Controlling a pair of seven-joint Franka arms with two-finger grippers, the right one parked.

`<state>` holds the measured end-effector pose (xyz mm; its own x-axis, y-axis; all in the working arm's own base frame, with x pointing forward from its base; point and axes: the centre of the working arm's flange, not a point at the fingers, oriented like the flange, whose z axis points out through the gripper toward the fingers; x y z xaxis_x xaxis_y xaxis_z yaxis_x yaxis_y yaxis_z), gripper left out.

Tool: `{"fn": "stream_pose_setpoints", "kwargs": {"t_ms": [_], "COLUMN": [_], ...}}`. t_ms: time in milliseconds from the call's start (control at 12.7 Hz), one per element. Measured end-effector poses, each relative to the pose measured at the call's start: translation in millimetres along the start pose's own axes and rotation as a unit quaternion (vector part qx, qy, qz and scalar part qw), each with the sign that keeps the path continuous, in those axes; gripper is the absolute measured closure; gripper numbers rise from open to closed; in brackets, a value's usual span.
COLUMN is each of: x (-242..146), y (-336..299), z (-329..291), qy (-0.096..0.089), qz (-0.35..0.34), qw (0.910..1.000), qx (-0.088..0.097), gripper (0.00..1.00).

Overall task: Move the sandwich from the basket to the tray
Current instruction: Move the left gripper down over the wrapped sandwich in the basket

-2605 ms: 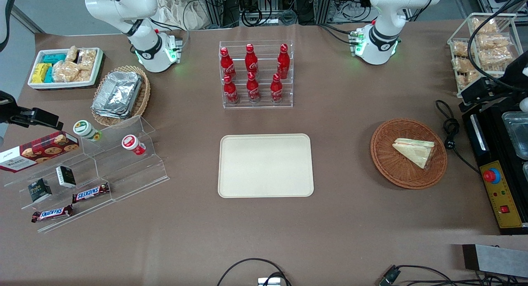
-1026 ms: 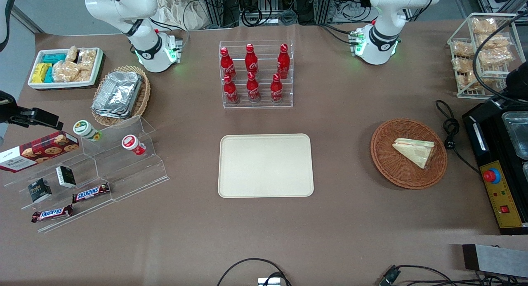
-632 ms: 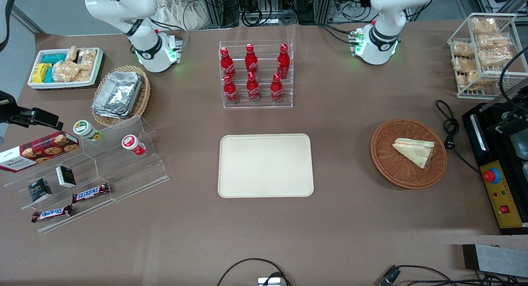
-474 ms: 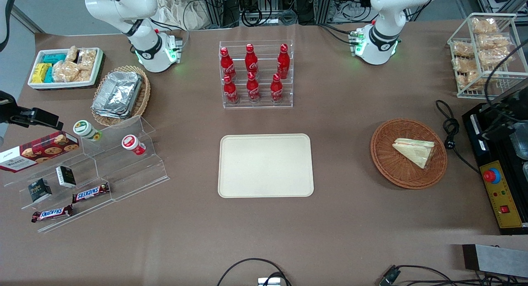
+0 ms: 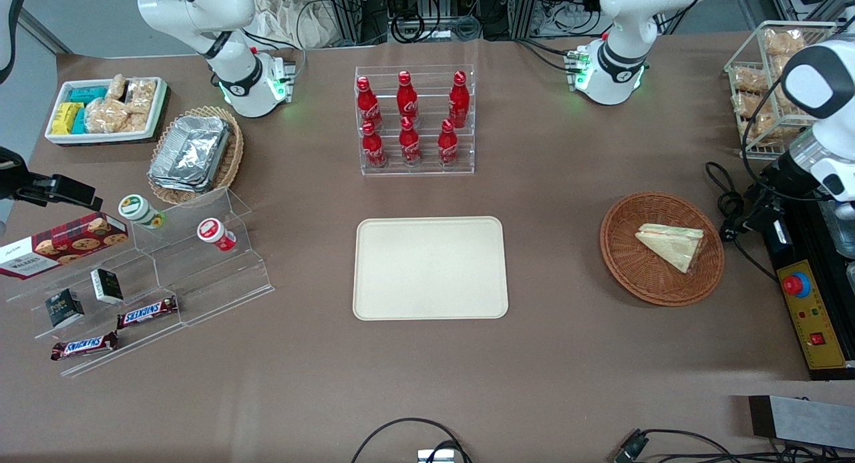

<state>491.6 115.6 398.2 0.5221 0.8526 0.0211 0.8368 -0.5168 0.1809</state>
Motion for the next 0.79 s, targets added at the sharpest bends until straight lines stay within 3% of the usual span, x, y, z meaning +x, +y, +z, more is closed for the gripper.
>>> {"fn": "stream_pose_setpoints", "kwargs": {"t_ms": [237, 789], "x": [-10, -11], "y": [-21, -33], "z": [40, 125], "qy": [0.011, 0.014], "qz": [-0.008, -0.020], "qw": [0.9999, 0.9996], "qx": [0.000, 0.012], "gripper": [0.00, 0.00]}}
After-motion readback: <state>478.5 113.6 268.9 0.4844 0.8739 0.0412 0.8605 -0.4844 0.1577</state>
